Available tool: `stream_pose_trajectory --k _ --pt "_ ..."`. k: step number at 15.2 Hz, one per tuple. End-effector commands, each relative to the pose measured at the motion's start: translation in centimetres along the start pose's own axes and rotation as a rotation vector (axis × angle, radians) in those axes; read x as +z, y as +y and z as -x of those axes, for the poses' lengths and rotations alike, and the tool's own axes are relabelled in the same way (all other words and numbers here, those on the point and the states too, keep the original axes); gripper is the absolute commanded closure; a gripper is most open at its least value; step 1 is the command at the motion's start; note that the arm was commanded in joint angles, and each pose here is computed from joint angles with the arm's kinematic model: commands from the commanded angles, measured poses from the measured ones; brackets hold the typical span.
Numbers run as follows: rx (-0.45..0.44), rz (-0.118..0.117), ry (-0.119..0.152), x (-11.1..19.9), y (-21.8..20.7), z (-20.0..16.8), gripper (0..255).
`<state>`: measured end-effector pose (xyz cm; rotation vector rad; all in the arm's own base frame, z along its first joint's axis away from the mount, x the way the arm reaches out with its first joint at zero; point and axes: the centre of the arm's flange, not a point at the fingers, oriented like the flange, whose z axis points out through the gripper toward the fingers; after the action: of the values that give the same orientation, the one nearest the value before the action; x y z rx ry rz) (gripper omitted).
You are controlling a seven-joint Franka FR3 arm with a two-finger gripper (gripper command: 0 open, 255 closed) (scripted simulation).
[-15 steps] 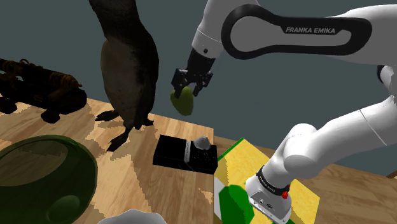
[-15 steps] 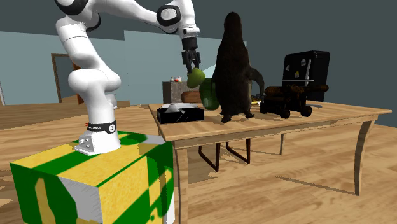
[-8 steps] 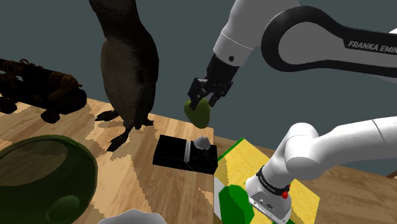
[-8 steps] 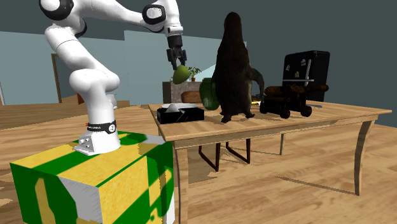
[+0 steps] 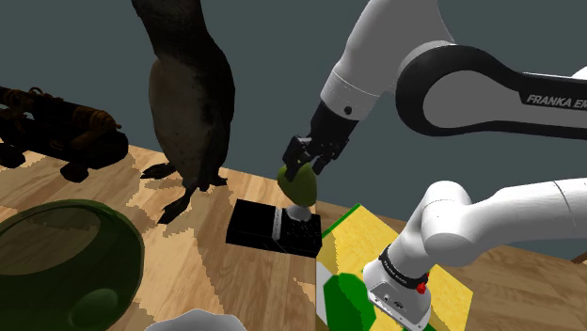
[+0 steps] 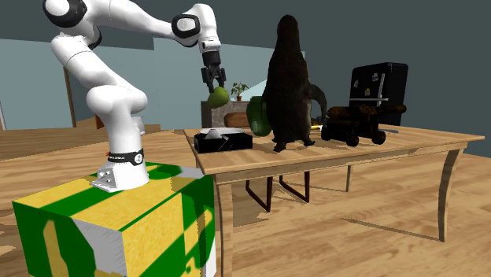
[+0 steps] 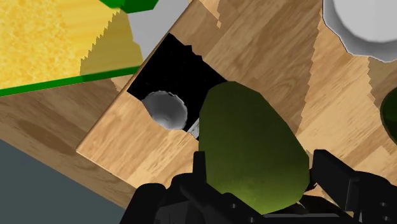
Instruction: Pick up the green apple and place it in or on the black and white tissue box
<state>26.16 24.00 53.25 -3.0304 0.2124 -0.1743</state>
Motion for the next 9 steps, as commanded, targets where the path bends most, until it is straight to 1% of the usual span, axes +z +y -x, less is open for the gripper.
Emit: stream_pose_trajectory --k 1,9 --pt "0.000 0.000 0.000 1.1 0.0 0.1 255" --pt "0.000 0.000 0.000 5.2 0.5 0.6 255"
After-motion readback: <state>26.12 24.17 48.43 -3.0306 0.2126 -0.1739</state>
